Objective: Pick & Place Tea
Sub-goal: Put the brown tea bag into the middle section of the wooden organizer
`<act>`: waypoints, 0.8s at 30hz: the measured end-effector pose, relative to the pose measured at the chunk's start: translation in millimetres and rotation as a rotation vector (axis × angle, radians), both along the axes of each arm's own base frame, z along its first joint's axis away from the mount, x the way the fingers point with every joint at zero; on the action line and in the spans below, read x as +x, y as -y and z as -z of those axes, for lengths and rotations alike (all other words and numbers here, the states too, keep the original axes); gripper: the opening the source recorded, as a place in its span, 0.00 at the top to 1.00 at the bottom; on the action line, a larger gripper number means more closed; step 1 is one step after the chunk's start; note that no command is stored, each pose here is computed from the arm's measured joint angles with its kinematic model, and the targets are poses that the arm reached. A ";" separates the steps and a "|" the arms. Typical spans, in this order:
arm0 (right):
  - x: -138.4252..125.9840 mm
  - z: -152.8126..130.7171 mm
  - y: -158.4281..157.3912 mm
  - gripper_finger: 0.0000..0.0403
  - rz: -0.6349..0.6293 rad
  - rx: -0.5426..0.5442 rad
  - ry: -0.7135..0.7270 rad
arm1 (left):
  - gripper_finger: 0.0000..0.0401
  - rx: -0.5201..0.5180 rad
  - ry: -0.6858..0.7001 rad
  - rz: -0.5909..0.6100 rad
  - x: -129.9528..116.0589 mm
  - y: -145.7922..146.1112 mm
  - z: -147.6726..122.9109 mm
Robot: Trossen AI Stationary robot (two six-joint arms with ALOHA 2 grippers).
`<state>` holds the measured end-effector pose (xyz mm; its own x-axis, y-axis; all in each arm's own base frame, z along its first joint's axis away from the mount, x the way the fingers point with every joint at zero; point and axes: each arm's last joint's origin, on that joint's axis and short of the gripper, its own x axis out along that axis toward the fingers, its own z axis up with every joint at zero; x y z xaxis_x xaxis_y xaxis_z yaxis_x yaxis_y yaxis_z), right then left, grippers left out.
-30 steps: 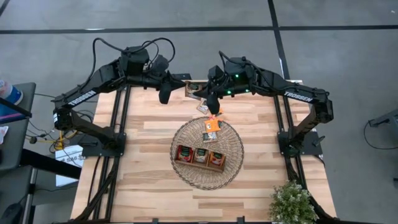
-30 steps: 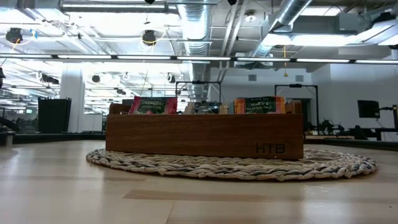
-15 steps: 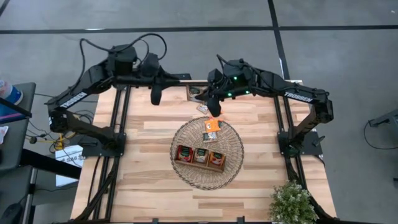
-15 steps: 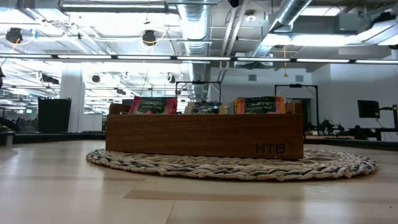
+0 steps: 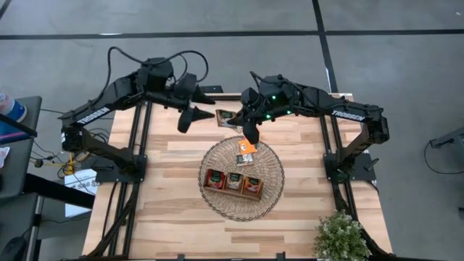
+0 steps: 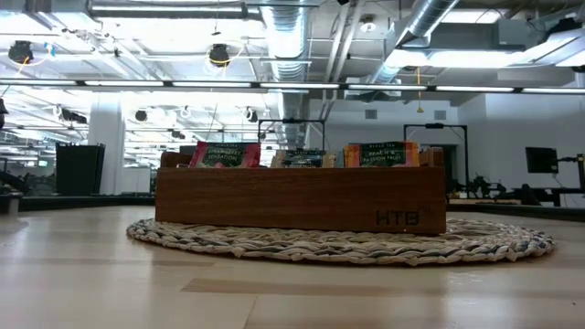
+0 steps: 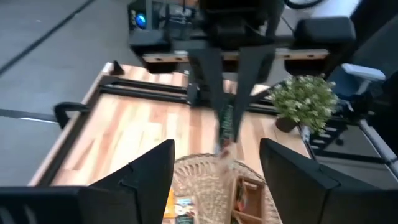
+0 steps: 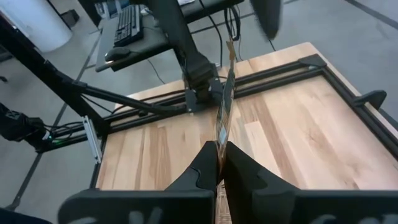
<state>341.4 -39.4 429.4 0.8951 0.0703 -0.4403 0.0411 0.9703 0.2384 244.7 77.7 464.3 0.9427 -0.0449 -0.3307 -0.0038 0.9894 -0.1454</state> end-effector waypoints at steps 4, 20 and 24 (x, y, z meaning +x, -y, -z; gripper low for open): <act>0.3 0.0 -2.2 1.00 -0.004 -0.001 0.000 | 0.42 -0.007 -0.020 0.024 7.4 3.4 4.6; 1.7 -0.3 -17.1 1.00 -0.040 0.005 0.002 | 0.61 -0.052 -0.064 0.063 30.0 7.9 17.9; 1.7 -0.2 -17.0 1.00 -0.035 0.014 0.000 | 0.79 -0.049 -0.067 0.077 30.7 11.7 18.2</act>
<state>343.1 -22.4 429.5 0.8921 0.1077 -0.4388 0.0069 0.9678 0.2516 275.4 66.0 446.1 0.9117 -0.1346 -0.3883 0.0610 0.9787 -0.1960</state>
